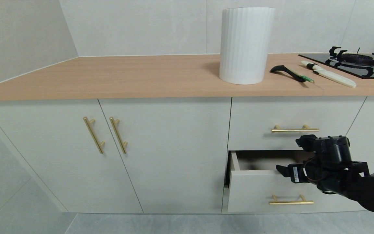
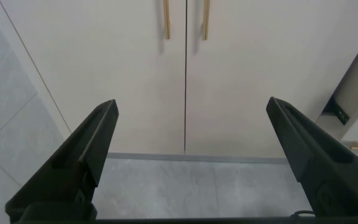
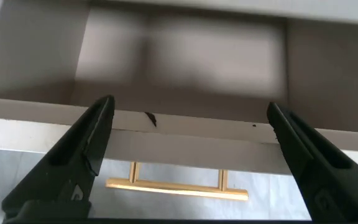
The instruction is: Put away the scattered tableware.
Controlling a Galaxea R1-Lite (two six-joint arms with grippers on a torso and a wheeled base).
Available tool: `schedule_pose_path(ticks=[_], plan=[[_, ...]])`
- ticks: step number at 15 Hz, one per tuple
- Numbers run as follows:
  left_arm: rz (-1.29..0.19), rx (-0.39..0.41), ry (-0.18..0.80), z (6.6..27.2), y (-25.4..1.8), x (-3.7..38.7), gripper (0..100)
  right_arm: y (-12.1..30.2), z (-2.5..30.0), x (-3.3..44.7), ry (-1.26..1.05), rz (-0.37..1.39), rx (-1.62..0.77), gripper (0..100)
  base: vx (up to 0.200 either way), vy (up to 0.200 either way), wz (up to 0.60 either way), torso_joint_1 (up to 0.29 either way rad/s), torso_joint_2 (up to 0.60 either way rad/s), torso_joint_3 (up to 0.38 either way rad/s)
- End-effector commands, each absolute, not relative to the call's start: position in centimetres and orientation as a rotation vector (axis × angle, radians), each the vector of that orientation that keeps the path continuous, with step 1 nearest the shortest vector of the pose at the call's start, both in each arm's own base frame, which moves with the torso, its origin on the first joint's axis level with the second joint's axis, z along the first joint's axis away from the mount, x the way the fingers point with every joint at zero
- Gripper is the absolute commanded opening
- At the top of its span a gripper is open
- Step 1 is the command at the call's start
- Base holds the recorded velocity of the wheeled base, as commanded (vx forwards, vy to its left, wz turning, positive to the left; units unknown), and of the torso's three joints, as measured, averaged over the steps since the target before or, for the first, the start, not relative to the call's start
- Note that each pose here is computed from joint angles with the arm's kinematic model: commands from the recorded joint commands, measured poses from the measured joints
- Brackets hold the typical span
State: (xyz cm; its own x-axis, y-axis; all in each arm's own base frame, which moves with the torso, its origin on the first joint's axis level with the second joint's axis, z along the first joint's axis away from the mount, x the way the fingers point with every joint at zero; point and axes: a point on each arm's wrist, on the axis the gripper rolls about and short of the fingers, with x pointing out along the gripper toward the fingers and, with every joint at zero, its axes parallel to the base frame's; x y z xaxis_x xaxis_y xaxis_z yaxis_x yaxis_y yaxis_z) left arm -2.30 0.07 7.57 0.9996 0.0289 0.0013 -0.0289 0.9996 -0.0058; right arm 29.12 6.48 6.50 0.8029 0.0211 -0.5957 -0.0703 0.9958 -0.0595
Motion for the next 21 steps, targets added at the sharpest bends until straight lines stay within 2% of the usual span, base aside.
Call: schedule_pose_path(ticks=[1, 3, 5, 11, 12, 21], plan=[[0.029, -0.006, 0.0, 7.6, 0.1, -2.3, 100, 6.2, 8.8, 27.6, 0.657, 0.072, -0.081, 100, 0.0, 0.0, 0.0, 0.0, 0.0, 0.0], [0.029, -0.006, 0.0, 7.6, 0.1, -2.3, 100, 6.0, 11.0, 26.4, 0.669, 0.116, -0.066, 100, 0.0, 0.0, 0.0, 0.0, 0.0, 0.0], [0.029, -0.006, -0.002, 7.6, 0.1, -2.3, 100, 6.0, 11.5, 26.2, 0.651, 0.113, -0.063, 100, 0.0, 0.0, 0.0, 0.0, 0.0, 0.0], [0.029, -0.006, 0.0, 7.6, 0.1, -2.3, 100, 6.2, 9.7, 26.8, 0.729, 0.11, -0.081, 100, 0.0, 0.0, 0.0, 0.0, 0.0, 0.0], [0.029, -0.006, 0.0, 7.6, 0.1, -2.3, 100, 6.0, 9.4, 26.3, 0.806, 0.108, -0.094, 100, 0.0, 0.0, 0.0, 0.0, 0.0, 0.0], [0.029, -0.006, 0.0, 7.6, 0.1, -2.3, 100, 5.7, 10.2, 25.1, 1.028, 0.11, -0.14, 100, 0.0, 0.0, 0.0, 0.0, 0.0, 0.0]])
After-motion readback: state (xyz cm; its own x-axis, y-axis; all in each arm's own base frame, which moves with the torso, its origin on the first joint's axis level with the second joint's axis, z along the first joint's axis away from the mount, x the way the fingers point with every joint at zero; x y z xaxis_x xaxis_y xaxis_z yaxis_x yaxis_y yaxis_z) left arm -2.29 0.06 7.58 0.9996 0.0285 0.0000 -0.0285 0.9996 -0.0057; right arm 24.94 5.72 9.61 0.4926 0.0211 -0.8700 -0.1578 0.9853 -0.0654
